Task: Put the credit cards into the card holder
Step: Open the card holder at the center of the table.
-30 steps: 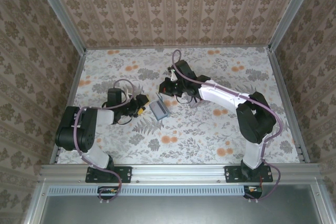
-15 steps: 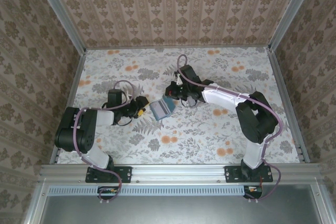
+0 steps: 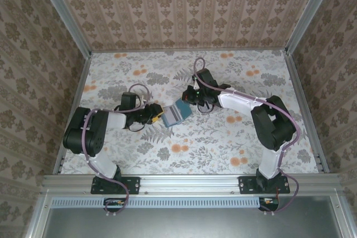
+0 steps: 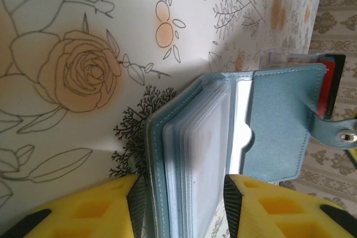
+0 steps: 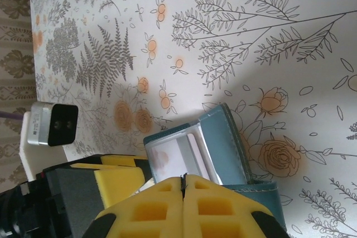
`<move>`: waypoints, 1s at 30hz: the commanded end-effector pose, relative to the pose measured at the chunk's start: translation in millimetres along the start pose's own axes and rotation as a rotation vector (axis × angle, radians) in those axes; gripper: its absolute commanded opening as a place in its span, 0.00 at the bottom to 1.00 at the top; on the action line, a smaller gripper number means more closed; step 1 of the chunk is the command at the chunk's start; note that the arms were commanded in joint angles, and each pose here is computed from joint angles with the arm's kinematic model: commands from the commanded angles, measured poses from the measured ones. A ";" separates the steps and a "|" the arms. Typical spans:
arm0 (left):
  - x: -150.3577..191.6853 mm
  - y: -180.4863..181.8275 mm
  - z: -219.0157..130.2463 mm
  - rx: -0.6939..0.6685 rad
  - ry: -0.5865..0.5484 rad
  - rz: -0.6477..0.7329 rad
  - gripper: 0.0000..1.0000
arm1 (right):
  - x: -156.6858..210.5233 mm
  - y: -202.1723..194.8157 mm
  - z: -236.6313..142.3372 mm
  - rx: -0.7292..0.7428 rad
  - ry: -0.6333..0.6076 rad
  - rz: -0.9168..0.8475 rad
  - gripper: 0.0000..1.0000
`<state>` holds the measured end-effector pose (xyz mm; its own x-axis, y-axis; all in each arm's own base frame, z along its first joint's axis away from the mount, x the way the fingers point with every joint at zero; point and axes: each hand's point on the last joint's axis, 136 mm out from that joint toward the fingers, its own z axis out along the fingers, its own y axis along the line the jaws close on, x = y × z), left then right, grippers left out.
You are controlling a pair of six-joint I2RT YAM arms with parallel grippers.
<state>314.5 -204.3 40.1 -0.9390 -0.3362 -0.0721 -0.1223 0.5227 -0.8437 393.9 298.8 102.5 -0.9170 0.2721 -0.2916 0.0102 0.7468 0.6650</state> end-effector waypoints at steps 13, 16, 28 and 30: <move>-6.3 0.2 15.9 0.032 0.011 -0.006 0.32 | 7.4 -43.7 19.1 0.056 0.024 0.062 0.00; -8.5 -2.5 17.8 0.057 0.005 -0.014 0.19 | 9.1 -47.3 20.6 0.064 0.026 0.064 0.00; -15.6 -17.5 4.3 0.065 -0.020 0.022 0.09 | 4.8 -49.6 3.7 0.128 0.011 -0.018 0.17; -15.8 -13.9 0.1 0.041 -0.021 0.030 0.09 | -3.9 -42.8 -9.4 0.132 -0.003 -0.050 0.24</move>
<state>328.1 -212.7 44.4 -0.9353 -0.3472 -0.0683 -0.1113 0.4718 -0.8746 389.6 271.4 53.6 -0.9286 0.2672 -0.2577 0.0664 0.8025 0.5929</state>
